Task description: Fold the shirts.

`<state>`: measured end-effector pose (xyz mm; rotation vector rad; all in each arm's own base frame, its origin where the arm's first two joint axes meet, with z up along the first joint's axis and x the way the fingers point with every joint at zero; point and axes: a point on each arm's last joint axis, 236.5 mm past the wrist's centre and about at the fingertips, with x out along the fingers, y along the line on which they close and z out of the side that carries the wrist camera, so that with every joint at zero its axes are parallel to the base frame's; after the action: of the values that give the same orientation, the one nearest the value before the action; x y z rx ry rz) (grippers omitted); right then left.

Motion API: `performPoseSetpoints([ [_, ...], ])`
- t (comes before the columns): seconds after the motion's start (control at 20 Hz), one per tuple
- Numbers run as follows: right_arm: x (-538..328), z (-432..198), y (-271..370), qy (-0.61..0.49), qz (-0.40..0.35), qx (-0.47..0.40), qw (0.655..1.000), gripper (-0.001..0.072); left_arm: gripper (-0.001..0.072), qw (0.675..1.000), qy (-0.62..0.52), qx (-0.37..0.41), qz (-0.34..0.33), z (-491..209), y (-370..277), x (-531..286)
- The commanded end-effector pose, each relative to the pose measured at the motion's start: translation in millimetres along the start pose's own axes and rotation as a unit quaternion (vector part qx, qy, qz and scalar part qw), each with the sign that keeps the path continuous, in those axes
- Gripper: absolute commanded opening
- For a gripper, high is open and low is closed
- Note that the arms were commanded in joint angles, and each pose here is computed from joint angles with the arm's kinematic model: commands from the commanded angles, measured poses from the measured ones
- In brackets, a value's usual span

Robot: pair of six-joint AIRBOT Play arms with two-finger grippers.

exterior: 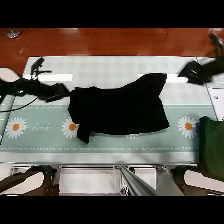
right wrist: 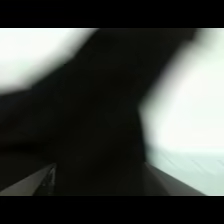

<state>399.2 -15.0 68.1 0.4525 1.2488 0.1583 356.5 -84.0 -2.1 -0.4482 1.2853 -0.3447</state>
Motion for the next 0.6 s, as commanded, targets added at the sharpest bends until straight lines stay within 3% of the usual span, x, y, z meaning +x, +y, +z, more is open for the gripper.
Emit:
performPoseSetpoints([
  [0.0, -20, -54, -65, -0.019, -0.022, 0.058, 0.998, 0.0619, 0.0703, 0.995, 0.031, -0.091, -0.011, -55, 34, -7],
  [0.1, 2, -81, -59, -0.086, 0.042, 0.107, 0.990, 0.0619, 0.0703, 0.985, 0.044, -0.090, -0.141, -97, -12, 8],
  [0.15, 17, -99, -54, -0.098, 0.067, 0.139, 0.983, 0.0619, 0.0703, 0.980, 0.050, -0.089, -0.171, -115, -23, 16],
  [0.35, 64, -164, -31, -0.034, 0.108, 0.167, 0.979, 0.0618, 0.0703, 0.977, 0.048, -0.159, -0.133, -153, 6, 57],
  [0.55, 73, -184, -19, 0.006, 0.109, 0.148, 0.983, 0.0618, 0.0703, 0.986, 0.035, -0.106, -0.127, -153, -12, 75],
])
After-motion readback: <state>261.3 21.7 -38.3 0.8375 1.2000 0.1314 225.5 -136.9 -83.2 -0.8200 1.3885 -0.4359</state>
